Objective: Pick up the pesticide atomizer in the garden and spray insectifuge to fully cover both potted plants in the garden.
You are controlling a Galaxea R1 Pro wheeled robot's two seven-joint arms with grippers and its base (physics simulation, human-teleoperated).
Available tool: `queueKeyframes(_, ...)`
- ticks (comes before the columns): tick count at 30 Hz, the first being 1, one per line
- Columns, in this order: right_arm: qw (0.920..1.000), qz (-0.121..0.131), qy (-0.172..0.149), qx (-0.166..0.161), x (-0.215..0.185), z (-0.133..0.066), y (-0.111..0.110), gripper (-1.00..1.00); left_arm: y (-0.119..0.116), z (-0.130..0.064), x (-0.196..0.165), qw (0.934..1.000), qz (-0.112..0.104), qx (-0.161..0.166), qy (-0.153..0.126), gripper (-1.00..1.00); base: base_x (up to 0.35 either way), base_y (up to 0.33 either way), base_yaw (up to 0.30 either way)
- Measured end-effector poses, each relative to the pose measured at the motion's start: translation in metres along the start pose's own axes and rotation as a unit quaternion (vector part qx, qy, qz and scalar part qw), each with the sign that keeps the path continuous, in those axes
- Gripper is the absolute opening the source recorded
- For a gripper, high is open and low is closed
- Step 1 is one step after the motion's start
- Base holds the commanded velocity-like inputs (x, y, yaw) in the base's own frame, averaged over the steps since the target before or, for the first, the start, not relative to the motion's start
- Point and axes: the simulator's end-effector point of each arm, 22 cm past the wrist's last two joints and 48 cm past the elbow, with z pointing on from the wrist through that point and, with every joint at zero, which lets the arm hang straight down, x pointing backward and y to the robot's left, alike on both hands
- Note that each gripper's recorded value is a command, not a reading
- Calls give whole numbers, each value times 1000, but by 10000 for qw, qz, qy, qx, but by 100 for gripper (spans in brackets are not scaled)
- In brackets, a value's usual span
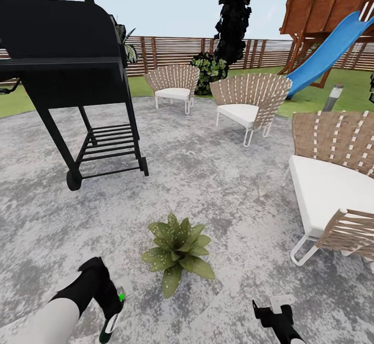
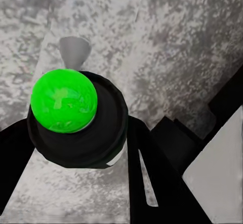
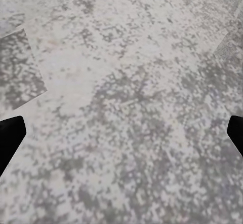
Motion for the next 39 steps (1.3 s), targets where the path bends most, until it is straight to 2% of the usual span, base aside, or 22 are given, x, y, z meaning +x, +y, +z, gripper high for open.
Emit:
queueKeyframes(4, 10000, -4, 21, -8, 2, -1, 1, 100, 6, -7, 6, 9981, -553, -96, 249, -100, 0, 0, 0)
queueKeyframes(6, 10000, -4, 59, -9, 8, -3, 1, 100, 5, -7, 7, 9970, -664, -127, 376, -100, 0, 0, 0)
queueKeyframes(9, 10000, 1, 71, -5, 10, -4, 1, 100, 2, -6, 6, 9970, -521, -196, 547, -100, -2, -3, 0)
queueKeyframes(12, 10000, -1, 74, 0, 10, -4, 0, 100, 1, -6, 4, 9971, -480, -204, 560, -100, -94, -159, 0)
queueKeyframes(18, 10000, -3, 86, 1, 12, -5, 0, 100, -2, -5, 0, 9974, -471, -180, 521, -100, -99, -241, 0)
queueKeyframes(22, 10000, -4, 84, 2, 12, -5, 0, 100, -2, -6, -2, 9974, -492, -173, 488, -100, 146, -214, 0)
queueKeyframes(39, 10000, -3, 97, 8, 14, -4, 0, 100, -1, -6, -2, 9975, -522, -171, 454, -100, 24, -42, 97)
